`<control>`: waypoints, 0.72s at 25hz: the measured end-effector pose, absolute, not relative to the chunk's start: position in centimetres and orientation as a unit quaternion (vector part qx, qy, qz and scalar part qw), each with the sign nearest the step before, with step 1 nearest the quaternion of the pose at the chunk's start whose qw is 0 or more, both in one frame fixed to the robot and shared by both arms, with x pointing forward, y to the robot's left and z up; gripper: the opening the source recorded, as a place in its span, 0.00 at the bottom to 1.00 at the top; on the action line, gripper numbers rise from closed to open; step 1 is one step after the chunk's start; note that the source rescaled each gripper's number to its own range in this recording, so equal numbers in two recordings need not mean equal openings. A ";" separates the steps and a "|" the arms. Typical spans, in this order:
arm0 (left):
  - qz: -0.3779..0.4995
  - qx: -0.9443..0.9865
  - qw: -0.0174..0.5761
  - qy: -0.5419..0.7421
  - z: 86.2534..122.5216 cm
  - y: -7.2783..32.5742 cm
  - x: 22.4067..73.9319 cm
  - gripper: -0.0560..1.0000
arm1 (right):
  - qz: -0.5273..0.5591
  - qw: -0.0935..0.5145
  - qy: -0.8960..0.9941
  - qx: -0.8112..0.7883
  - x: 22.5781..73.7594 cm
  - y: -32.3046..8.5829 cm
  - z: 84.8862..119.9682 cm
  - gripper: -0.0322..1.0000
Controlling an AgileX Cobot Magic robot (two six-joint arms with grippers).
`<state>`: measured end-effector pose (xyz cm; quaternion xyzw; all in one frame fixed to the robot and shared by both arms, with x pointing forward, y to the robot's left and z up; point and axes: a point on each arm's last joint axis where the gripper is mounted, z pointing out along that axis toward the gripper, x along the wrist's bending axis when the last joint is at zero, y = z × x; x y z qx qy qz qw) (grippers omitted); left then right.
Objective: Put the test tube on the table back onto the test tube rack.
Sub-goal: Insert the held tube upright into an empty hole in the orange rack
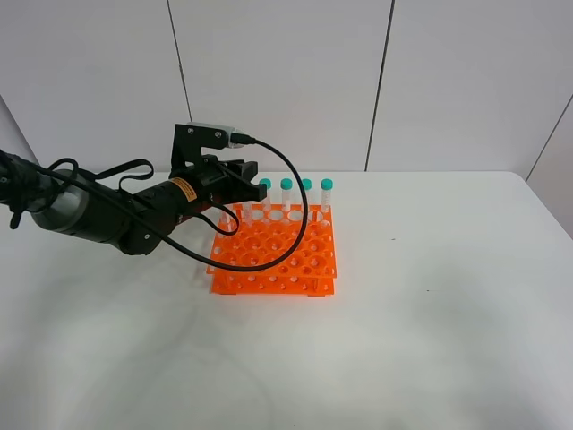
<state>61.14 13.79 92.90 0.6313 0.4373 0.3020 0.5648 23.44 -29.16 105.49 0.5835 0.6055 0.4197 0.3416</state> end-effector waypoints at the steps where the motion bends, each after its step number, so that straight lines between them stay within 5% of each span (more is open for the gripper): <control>1: 0.302 0.631 0.565 0.437 92.9 13.8 61.1 0.05 | 0.420 0.342 0.605 0.584 23.4 -29.2 105.5 0.03; 18: 0.318 0.634 0.560 0.427 93.2 14.1 61.6 0.05 | 0.420 0.341 0.605 0.584 23.4 -29.2 105.5 0.03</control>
